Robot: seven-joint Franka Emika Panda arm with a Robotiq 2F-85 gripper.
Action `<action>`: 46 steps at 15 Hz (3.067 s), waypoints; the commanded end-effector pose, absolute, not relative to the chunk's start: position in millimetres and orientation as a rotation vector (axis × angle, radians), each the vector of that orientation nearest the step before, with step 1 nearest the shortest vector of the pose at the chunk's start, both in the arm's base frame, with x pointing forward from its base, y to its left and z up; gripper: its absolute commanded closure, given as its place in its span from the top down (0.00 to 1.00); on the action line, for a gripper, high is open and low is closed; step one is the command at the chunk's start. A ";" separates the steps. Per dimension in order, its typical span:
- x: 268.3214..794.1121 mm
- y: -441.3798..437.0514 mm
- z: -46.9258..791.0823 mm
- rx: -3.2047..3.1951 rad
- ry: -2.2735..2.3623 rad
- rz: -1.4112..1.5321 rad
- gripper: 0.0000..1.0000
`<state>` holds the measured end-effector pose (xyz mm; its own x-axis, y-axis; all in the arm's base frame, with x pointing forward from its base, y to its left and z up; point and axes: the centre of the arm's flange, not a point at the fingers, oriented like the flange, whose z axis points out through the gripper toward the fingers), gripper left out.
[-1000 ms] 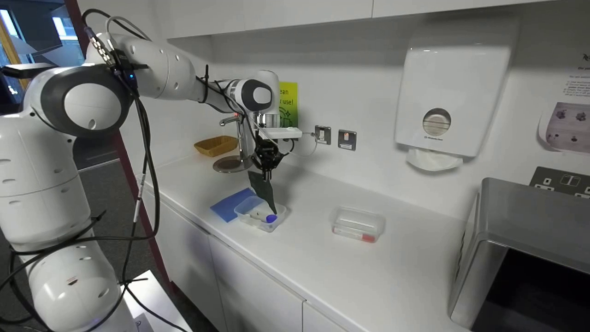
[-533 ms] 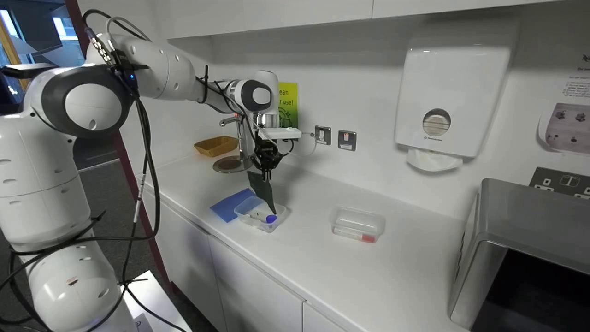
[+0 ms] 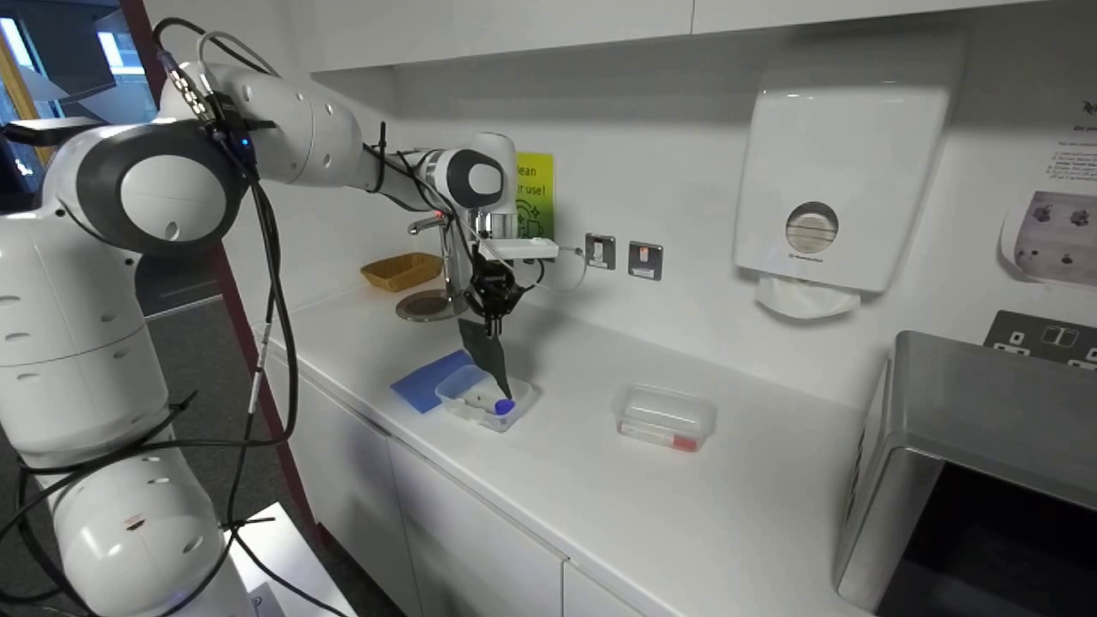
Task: Put the black fabric in the clear container on the left.
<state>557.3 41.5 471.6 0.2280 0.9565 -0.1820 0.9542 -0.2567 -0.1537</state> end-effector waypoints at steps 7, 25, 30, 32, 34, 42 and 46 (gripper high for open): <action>538.2 47.3 466.8 -2.410 -1.971 0.380 0.01; 544.0 32.7 424.2 -2.405 -1.896 0.464 0.01; 543.2 30.2 416.7 -2.413 -1.889 0.469 0.01; 543.1 29.8 415.2 -2.416 -1.887 0.469 0.01; 543.3 29.6 414.5 -2.421 -1.885 0.465 0.14; 543.6 27.9 418.9 -2.473 -1.850 0.444 0.80; 542.7 30.5 442.5 -2.528 -1.858 0.361 1.00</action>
<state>549.3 33.3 420.0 0.2501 0.9474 -0.1998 0.9367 -0.2890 -0.1979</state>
